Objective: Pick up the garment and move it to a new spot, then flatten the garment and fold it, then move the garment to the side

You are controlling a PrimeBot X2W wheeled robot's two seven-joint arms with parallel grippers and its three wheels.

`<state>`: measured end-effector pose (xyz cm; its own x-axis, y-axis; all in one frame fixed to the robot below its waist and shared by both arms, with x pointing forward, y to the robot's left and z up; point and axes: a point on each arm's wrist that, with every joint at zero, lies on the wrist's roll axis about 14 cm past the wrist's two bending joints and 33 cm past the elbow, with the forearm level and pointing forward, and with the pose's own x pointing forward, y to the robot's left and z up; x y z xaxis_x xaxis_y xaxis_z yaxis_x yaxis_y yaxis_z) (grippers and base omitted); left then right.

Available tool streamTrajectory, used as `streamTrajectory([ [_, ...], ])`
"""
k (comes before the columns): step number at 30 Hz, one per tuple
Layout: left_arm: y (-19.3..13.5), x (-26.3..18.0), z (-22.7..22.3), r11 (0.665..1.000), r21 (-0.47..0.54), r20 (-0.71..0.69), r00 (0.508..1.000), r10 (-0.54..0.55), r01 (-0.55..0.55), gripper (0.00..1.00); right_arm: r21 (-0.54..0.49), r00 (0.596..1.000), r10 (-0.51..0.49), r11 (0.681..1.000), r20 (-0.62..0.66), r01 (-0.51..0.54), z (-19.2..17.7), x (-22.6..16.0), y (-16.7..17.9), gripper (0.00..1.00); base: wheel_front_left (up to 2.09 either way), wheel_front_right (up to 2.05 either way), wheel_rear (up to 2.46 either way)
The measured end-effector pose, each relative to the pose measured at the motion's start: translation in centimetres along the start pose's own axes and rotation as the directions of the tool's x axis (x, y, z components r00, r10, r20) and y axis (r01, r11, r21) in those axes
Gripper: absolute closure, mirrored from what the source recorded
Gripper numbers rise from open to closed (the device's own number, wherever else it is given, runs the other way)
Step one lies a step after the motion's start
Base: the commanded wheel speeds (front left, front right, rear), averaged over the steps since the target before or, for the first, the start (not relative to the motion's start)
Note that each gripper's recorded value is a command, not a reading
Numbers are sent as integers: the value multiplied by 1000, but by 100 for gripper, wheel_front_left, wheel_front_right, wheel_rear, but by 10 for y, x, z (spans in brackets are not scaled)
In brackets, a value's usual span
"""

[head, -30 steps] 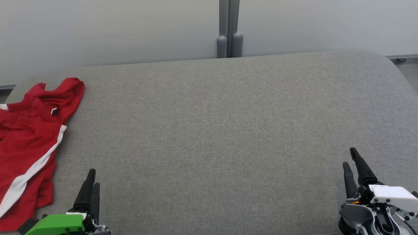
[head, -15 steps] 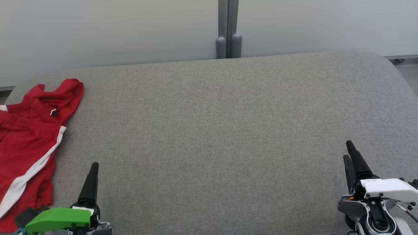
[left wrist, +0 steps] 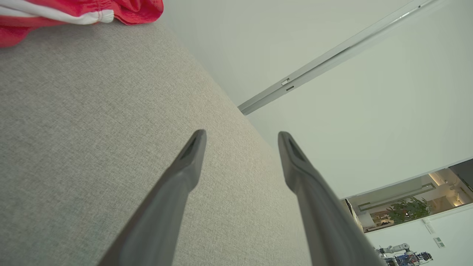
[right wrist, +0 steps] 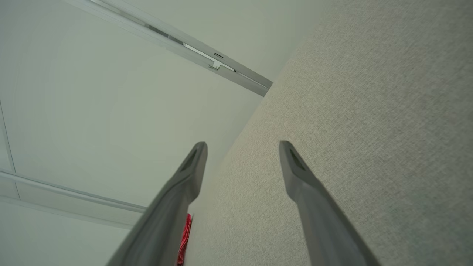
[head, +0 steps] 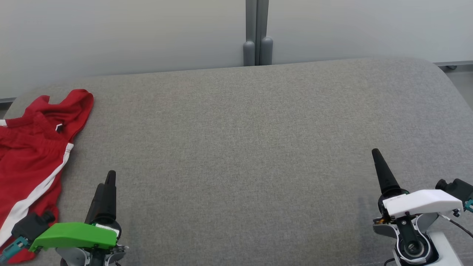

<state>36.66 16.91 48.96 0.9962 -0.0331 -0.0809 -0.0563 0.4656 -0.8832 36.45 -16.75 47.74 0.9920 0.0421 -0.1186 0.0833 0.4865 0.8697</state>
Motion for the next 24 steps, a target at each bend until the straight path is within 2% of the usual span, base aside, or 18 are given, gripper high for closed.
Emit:
streamTrajectory([
  [12,-12,1,-4,977,210,0,1000,-25,25,0,-187,1000,17,982,-19,-20,-11,0,9,0,0,0,0],
  [24,-13,-6,-5,922,388,19,999,-26,17,0,-360,998,50,931,-24,-55,-19,-1,21,0,0,0,0],
])
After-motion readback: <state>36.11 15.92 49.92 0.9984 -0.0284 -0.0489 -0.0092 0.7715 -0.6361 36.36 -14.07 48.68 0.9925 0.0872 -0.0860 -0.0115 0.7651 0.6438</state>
